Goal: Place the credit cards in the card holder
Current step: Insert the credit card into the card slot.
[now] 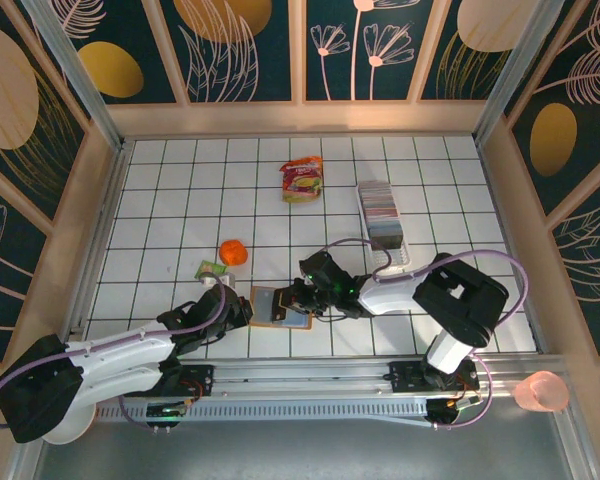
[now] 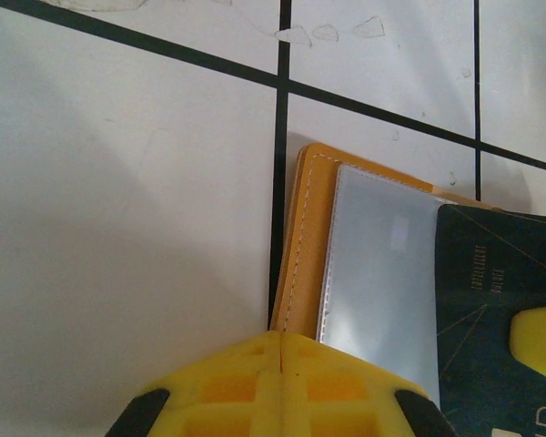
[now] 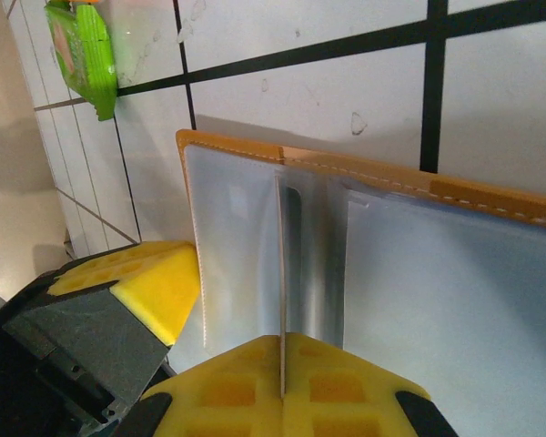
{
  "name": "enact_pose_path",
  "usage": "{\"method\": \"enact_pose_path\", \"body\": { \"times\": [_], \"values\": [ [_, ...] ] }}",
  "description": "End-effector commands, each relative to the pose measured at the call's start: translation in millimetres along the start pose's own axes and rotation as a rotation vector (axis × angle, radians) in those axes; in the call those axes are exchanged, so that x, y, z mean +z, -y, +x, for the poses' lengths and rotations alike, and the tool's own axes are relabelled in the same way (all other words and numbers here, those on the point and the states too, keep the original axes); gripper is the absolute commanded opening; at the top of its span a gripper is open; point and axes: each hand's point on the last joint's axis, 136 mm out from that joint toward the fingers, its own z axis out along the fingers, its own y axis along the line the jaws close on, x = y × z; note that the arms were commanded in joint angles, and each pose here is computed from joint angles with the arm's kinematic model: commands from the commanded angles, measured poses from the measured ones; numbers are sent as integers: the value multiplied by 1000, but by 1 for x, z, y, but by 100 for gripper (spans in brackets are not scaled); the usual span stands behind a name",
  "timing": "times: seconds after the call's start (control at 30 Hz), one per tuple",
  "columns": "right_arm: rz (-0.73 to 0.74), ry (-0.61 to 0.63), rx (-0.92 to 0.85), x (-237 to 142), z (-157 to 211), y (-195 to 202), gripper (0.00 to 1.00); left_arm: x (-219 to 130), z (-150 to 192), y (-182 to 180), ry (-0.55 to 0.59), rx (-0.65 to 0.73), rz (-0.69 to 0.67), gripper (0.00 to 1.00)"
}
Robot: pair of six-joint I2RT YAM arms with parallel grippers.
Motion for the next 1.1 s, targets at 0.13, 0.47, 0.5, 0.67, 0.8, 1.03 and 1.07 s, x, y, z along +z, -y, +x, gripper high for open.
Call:
{"method": "enact_pose_path", "body": {
  "times": [0.13, 0.47, 0.5, 0.67, 0.8, 1.03, 1.07],
  "values": [
    [67, -3, 42, -1, 9, 19, 0, 1, 11, -10, -35, 10, -16, 0],
    [164, 38, 60, -10, 8, 35, 0, 0, 12, -12, -32, 2, -13, 0],
    [162, 38, 54, -10, 9, 34, 0, 0, 12, -12, -32, 3, -11, 0],
    [122, 0, 41, -1, 14, 28, 0, 0, 11, -11, -30, 5, -10, 0],
    [80, -23, 25, 4, 17, 17, 0, 0, 12, -12, -35, 3, -11, 0],
    [32, -24, 16, 5, 18, 9, 0, 0, 12, -12, -34, 0, -9, 0],
    [24, -25, 16, 5, 18, 9, 0, 0, 13, -12, -34, -1, -11, 0]
  ]
}}
